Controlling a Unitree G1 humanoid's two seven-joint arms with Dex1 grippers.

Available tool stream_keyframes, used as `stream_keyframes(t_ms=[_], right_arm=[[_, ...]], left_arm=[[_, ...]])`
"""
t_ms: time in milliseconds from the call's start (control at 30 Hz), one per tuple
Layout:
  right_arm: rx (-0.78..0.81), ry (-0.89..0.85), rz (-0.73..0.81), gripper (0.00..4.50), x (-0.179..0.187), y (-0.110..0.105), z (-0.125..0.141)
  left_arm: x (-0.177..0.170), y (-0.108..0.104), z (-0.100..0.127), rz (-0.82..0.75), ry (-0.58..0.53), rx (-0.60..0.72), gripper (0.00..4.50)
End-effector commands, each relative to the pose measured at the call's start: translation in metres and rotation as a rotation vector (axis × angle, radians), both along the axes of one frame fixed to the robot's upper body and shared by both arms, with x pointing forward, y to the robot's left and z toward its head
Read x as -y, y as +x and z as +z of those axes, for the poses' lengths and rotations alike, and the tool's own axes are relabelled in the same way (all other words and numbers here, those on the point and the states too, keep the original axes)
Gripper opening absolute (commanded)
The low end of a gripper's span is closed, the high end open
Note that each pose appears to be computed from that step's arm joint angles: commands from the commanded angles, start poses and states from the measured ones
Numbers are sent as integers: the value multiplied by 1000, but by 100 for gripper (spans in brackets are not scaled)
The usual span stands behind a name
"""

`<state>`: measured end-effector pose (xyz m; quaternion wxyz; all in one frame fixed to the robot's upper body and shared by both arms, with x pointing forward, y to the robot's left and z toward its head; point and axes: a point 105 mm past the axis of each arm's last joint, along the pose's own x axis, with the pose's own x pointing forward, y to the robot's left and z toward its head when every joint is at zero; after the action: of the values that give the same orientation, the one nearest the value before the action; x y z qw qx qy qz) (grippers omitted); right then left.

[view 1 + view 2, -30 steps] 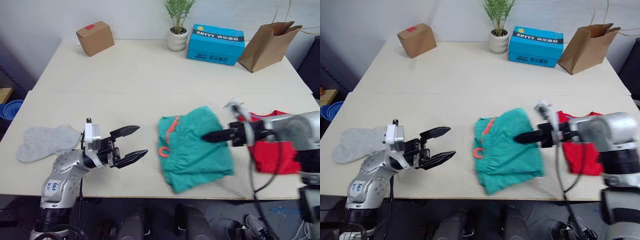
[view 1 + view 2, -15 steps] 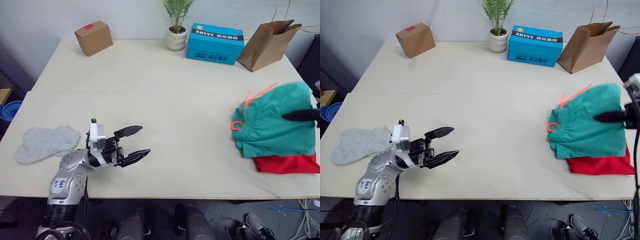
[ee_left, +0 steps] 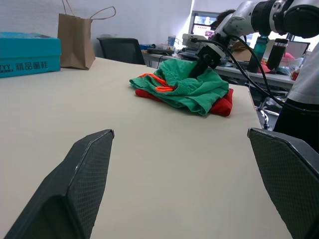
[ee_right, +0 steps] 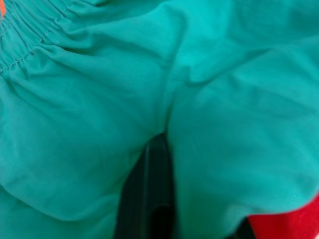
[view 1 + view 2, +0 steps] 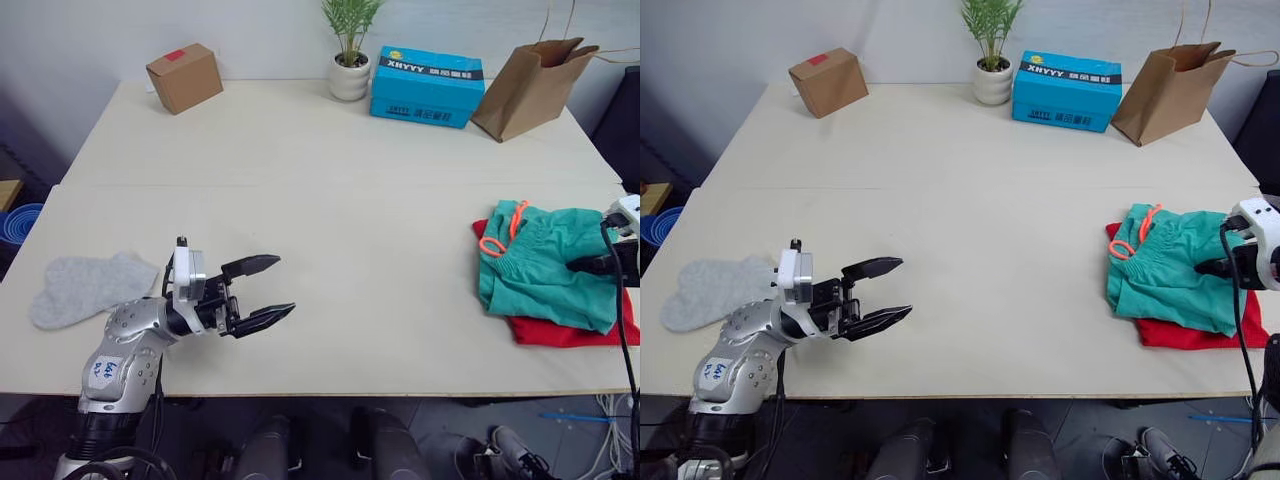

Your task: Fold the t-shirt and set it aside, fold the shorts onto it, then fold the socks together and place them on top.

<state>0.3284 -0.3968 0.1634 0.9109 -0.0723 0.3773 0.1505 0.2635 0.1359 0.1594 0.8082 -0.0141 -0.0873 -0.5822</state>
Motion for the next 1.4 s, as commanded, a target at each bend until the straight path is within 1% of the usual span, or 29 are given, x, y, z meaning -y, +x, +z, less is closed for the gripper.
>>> stream_keyframes(t_ms=[33, 100, 233, 300, 333, 400, 433, 500, 533, 567, 633, 667, 767, 833, 900, 967, 1000, 1100, 1133, 1167, 1200, 1267, 1333, 1400], right_arm=[[31, -78, -16, 168, 19, -12, 18], [58, -115, -17, 233, 28, -17, 30], [34, -255, 91, 370, 40, -37, 47], [73, -276, 140, 437, 39, -40, 60], [120, -283, 176, 444, 35, -38, 67], [221, -275, 274, 444, 21, -32, 79], [275, -284, 360, 444, 11, -30, 82], [374, -255, 601, 444, -21, -30, 78], [445, -230, 691, 444, -38, -28, 74], [520, -179, 750, 444, -56, -26, 71], [630, -107, 788, 444, -84, -22, 63], [663, -61, 825, 444, -104, -23, 56], [706, 78, 909, 444, -156, -35, 36], [728, 156, 949, 444, -187, -45, 22], [812, 200, 967, 444, -210, -51, 12], [870, 260, 975, 444, -226, -56, 3], [882, 279, 973, 444, -230, -58, 1], [835, 384, 1007, 444, -249, -73, -16], [861, 420, 1032, 444, -255, -79, -16], [884, 439, 1048, 444, -257, -83, -15], [903, 464, 1034, 444, -261, -85, -16], [889, 486, 1024, 444, -265, -87, -22], [885, 477, 1034, 444, -266, -89, -25], [865, 476, 1033, 444, -267, -92, -29]], left_arm=[[2, -4, 10, -20, -6, 38, 450], [1, -5, 10, -26, -2, 34, 450], [-3, -4, 9, -25, 5, 31, 450], [-6, -2, 10, -12, 14, 36, 450], [-9, -1, 11, -1, 20, 43, 450], [-15, 1, 12, 30, 25, 51, 450], [-20, 4, 10, 58, 45, 56, 450], [-32, 7, 1, 108, 121, 59, 450], [-38, 11, -1, 150, 136, 64, 450], [-43, 13, 0, 178, 124, 69, 450], [-49, 16, 2, 229, 125, 82, 450], [-53, 17, 2, 259, 134, 91, 450], [-65, 13, 6, 335, 133, 86, 450], [-78, 5, 1, 403, 164, 52, 450], [-98, -8, -5, 512, 189, 18, 450], [-121, -18, -14, 665, 197, -57, 450], [-128, -21, -17, 712, 203, -87, 450], [-163, -45, -22, 961, 202, -109, 450], [-177, -58, -28, 1055, 214, -139, 450], [-184, -67, -32, 1110, 224, -161, 450], [-201, -83, -41, 1226, 249, -221, 450], [-228, -109, -49, 1416, 276, -308, 450], [-238, -123, -51, 1501, 271, -354, 450], [-249, -142, -53, 1576, 284, -412, 450]])
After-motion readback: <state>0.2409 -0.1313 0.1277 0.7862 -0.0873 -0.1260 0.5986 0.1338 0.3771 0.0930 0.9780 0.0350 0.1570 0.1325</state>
